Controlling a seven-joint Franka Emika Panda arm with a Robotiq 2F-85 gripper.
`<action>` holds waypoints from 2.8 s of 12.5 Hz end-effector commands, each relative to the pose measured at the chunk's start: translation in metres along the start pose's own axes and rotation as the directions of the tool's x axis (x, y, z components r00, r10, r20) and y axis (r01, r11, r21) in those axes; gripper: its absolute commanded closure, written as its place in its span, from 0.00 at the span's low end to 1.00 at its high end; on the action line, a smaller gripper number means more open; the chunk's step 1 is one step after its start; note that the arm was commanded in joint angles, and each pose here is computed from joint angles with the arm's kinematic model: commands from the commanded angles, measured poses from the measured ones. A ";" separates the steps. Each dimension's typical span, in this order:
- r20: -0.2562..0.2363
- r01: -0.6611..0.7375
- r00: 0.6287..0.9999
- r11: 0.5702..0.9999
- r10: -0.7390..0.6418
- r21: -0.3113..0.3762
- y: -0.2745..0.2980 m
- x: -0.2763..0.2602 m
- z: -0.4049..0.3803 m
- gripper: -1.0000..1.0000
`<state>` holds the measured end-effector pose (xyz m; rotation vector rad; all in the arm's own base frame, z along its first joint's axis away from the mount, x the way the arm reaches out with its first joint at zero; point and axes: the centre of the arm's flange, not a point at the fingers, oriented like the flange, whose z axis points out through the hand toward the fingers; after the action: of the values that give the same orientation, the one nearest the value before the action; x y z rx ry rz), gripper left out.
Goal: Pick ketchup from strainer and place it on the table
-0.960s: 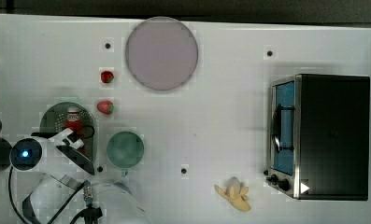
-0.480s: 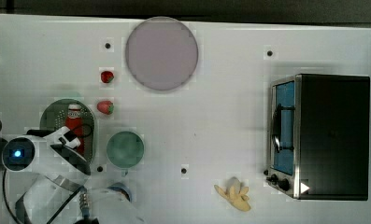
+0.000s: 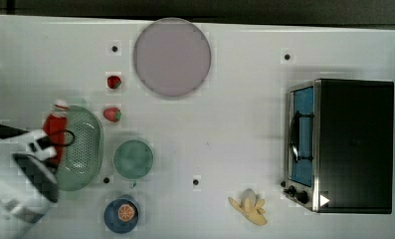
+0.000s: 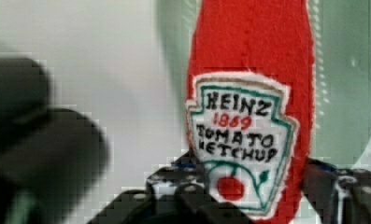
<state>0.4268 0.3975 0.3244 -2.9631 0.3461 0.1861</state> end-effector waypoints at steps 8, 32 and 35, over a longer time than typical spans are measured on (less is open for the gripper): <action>-0.063 -0.201 0.978 0.977 0.197 -0.067 0.091 0.148 -0.161 0.41; -0.048 -0.133 0.991 0.968 0.125 -0.213 0.375 0.189 0.025 0.06; -0.159 -0.151 0.980 0.969 0.120 -0.196 0.368 0.211 -0.026 0.00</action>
<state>0.5160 -0.0011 0.2170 -3.1555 0.6121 0.2429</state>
